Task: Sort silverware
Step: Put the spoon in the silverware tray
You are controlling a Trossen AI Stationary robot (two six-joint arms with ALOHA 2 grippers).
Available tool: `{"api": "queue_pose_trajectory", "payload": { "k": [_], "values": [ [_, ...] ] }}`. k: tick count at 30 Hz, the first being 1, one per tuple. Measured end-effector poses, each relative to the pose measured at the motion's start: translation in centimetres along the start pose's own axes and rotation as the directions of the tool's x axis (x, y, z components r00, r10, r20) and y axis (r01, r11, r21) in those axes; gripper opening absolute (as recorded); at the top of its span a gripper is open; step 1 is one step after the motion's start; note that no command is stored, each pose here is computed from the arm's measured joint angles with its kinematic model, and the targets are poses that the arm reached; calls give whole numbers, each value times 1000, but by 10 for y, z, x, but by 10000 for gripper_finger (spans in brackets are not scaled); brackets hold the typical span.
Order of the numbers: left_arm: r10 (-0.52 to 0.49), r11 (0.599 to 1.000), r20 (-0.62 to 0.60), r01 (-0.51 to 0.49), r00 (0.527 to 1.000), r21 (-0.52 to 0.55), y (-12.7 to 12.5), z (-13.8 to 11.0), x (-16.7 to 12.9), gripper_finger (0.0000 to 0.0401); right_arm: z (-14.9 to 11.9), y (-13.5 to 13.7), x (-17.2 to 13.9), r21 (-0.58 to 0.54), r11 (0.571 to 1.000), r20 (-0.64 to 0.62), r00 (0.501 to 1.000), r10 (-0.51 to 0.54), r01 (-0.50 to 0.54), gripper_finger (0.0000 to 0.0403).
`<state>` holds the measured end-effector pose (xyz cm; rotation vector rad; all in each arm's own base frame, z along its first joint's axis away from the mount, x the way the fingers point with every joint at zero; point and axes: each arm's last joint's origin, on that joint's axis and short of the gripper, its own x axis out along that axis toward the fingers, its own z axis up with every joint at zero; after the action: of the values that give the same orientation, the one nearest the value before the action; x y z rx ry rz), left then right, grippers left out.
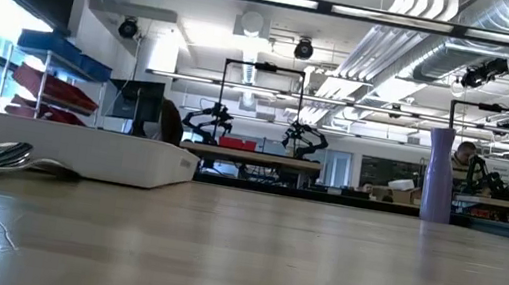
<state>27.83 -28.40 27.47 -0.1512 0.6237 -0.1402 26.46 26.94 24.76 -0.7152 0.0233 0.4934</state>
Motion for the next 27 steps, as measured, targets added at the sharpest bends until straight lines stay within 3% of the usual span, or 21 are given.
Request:
{"api": "queue_pose_trajectory", "payload": {
  "k": [3,6,10,16,20,23,25,27],
  "values": [
    [-48,999,-15,49,999,11,2,1,9,0,0,12,26,-149,988,-63,997,-51,41,138],
    [-73,997,-11,73,997,-4,3,4,14,2,7,23,47,-305,947,-135,979,-151,104,138],
    [-117,993,-43,116,992,-7,0,-3,24,2,17,42,65,-487,872,-223,958,-179,49,138],
    [-161,986,-44,160,986,-41,-4,-6,33,1,19,59,87,-722,690,-341,896,-285,-55,143],
    [-167,985,-52,165,985,-43,-2,-5,34,1,7,62,100,-808,576,-401,832,-382,-125,170],
    [-168,985,-59,166,984,-47,2,-3,36,0,4,65,103,-857,476,-416,813,-408,-199,198],
    [-185,982,-73,181,980,-59,5,0,38,0,3,67,104,-870,439,-422,801,-424,-226,214],
    [-183,982,-73,179,980,-64,8,1,40,0,2,66,103,-871,433,-430,784,-447,-231,223]
  ]
}}
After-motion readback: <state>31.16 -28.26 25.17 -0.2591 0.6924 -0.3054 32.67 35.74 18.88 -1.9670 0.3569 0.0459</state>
